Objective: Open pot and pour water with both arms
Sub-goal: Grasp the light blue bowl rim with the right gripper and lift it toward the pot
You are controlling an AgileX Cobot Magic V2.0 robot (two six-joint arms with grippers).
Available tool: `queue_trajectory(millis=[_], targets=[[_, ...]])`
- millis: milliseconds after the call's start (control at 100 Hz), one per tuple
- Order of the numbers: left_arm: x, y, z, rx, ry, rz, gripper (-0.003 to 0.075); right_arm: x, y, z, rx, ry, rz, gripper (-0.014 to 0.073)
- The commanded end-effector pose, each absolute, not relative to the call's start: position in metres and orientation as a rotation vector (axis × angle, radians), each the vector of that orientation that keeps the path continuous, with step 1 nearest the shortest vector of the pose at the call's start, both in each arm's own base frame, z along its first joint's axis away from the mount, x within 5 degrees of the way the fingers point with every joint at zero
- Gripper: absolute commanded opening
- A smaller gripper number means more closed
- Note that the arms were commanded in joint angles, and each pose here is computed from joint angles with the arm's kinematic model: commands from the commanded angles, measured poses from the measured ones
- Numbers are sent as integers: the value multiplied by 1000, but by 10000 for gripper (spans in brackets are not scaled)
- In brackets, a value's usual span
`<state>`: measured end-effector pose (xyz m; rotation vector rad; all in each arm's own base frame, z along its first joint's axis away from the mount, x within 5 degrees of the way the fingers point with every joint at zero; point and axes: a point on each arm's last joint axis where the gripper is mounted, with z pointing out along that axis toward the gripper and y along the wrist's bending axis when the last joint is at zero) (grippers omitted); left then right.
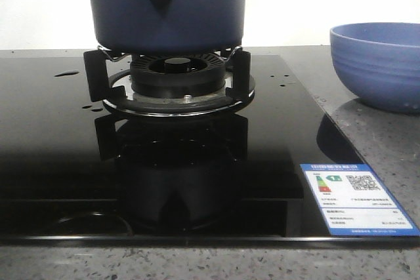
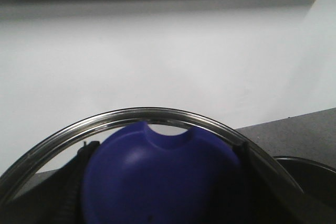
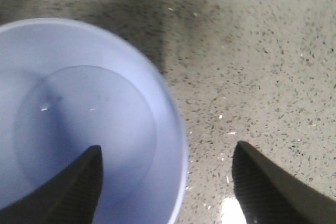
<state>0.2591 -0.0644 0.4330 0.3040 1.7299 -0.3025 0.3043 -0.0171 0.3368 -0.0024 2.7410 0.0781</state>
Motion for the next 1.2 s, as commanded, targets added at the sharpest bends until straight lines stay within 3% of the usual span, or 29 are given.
queue_trajectory(millis=[0, 320, 590, 830, 1190], targets=[[249, -58, 460, 242, 1605, -288, 379, 306, -22, 346, 28, 2694, 90, 443], [249, -58, 460, 242, 1605, -288, 379, 314, -22, 315, 35, 2785, 146, 237], [249, -58, 460, 242, 1605, -288, 379, 314, -22, 313, 25, 2788, 144, -75], [249, -57, 460, 241, 1595, -274, 379, 317, -19, 335, 23, 2742, 182, -74], [255, -56, 459, 220, 1581, -259, 379, 320, -2, 421, -19, 2485, 378, -74]])
